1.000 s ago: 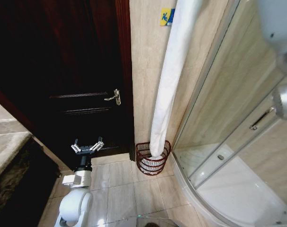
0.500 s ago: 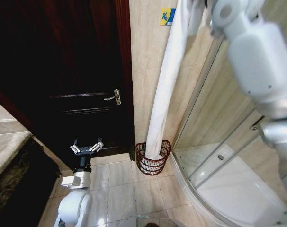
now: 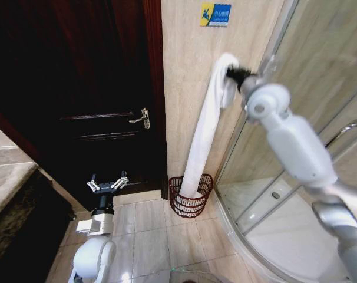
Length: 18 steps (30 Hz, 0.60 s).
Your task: Discard the used towel into the hamper.
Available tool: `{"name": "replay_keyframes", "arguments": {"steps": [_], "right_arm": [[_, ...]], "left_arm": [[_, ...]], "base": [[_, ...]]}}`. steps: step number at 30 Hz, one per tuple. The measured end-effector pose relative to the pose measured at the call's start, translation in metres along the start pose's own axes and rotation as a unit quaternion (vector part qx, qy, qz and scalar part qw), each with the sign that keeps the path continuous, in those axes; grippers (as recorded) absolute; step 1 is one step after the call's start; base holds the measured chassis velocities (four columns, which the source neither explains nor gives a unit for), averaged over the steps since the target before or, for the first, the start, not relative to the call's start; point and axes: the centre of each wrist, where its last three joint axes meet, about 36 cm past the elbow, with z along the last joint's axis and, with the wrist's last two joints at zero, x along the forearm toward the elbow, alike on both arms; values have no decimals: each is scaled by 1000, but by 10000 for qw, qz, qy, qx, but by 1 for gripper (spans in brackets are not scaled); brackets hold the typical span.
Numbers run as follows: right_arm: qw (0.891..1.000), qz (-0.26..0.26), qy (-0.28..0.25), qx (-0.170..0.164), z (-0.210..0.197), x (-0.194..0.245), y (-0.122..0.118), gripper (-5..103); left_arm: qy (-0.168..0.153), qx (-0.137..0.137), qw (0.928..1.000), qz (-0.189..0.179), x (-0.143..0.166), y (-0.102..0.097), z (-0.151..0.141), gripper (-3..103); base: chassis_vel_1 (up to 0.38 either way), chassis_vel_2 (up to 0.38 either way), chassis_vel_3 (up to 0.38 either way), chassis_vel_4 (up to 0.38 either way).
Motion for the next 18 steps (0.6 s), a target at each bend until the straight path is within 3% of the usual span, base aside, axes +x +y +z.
{"name": "replay_keyframes", "arguments": {"steps": [8, 11, 18], "right_arm": [[9995, 47, 233, -194, 63, 24, -2, 9], [9981, 128, 555, -221, 104, 44, -4, 9], [9970, 235, 679, -292, 148, 74, -8, 9]], "left_arm": [[98, -8, 9999, -45, 3, -3, 7, 100], [91, -14, 10000, -35, 2, -3, 7, 100], [74, -64, 10000, -7, 0, -1, 6, 100]], "base": [[0, 0, 0, 0], [0, 0, 0, 0], [0, 0, 0, 0]]}}
